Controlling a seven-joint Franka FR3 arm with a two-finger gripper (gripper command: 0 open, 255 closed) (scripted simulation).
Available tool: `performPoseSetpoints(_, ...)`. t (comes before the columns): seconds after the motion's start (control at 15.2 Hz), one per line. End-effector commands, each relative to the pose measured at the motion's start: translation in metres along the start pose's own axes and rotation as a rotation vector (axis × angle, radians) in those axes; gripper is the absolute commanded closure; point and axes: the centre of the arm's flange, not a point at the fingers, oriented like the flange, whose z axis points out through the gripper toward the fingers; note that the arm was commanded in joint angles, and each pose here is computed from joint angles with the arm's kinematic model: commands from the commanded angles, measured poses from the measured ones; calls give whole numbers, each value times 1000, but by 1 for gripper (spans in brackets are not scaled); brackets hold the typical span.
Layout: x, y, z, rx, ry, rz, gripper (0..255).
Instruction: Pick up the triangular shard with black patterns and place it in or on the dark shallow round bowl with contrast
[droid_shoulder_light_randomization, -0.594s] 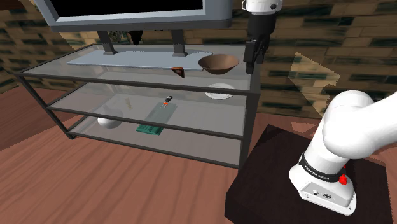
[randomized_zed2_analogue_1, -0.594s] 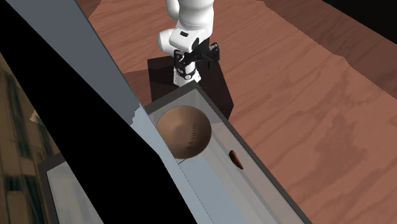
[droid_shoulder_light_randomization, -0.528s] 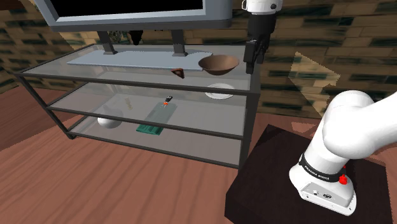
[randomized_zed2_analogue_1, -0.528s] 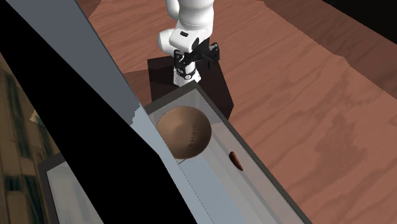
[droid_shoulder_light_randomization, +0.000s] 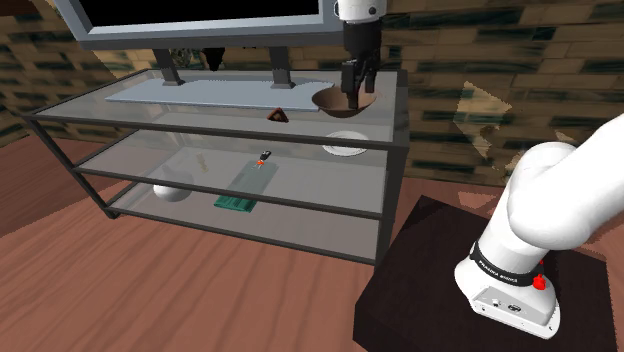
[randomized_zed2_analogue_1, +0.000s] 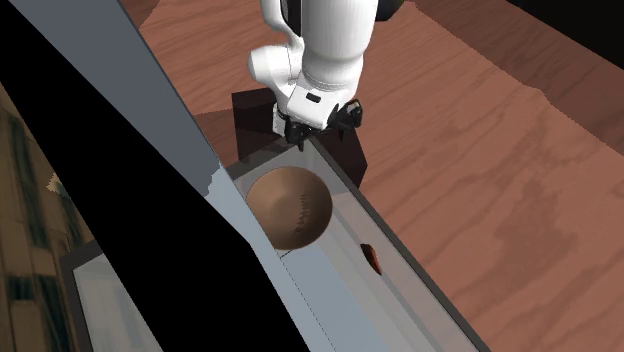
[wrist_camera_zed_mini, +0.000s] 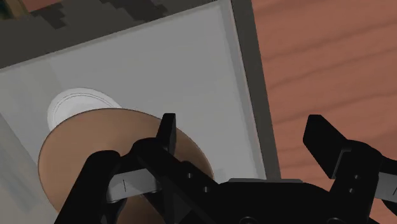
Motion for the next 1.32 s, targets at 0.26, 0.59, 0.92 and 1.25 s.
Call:
performPoseSetpoints(0.26, 85, -13, 4, -33, -29, -57, 0)
performPoseSetpoints(0.59, 154, -25, 8, -61, -53, -105, 0)
performPoseSetpoints(0.92, 222, -40, 13, -89, -76, -152, 0)
performPoseSetpoints(1.25, 254, -47, 27, -102, -88, -174, 0)
